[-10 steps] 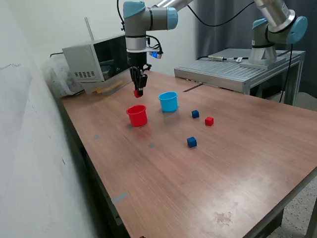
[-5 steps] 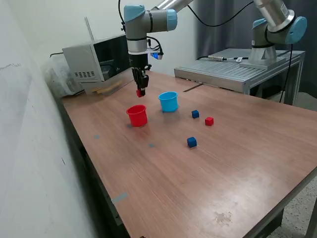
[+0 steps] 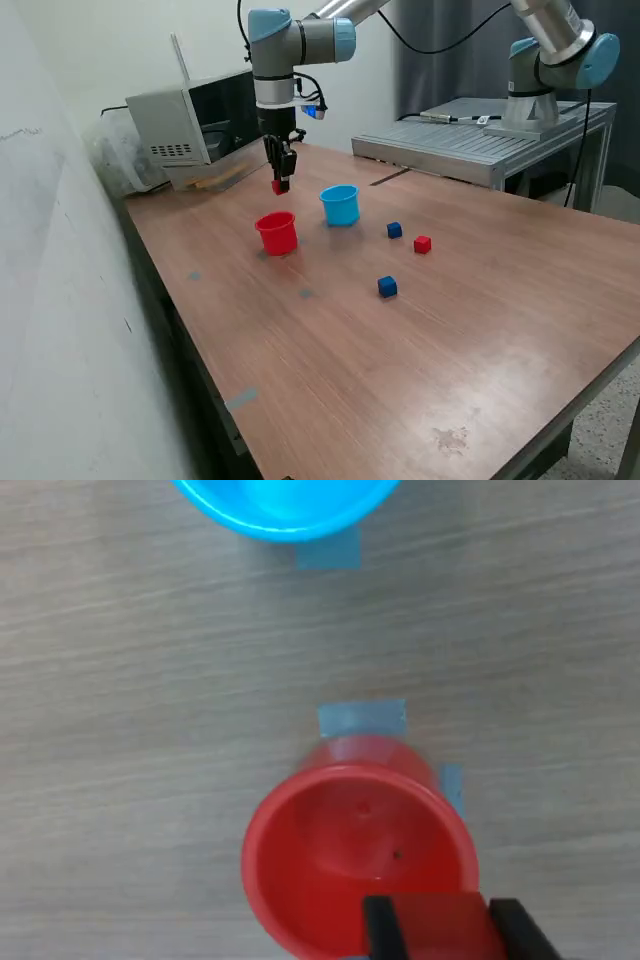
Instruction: Place red objects in the red bin, and blue objects in the blue bin.
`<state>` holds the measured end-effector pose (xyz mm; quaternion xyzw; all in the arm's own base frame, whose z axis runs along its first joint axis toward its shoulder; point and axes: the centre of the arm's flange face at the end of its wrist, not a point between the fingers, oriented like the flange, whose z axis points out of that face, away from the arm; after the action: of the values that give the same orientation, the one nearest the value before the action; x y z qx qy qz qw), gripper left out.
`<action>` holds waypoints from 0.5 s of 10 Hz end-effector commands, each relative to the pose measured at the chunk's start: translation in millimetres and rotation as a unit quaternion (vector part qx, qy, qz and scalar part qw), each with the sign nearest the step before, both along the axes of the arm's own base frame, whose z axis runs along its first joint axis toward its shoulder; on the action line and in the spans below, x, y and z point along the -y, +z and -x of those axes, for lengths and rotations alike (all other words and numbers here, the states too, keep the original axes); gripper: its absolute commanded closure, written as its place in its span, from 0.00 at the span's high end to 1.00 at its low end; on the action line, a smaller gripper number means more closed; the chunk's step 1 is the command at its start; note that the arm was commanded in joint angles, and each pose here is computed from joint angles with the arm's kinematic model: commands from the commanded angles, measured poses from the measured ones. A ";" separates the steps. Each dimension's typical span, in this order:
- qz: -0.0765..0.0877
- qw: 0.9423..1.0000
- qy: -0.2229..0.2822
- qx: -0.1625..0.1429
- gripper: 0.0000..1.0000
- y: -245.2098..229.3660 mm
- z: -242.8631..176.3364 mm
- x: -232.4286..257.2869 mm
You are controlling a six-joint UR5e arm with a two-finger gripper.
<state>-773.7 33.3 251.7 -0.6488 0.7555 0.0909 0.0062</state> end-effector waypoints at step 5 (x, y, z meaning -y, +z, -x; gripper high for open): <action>0.002 1.000 -0.007 0.011 0.00 -31.7 13.2 -14.3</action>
<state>-782.4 43.2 232.2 -0.6455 0.7589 0.0857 0.0106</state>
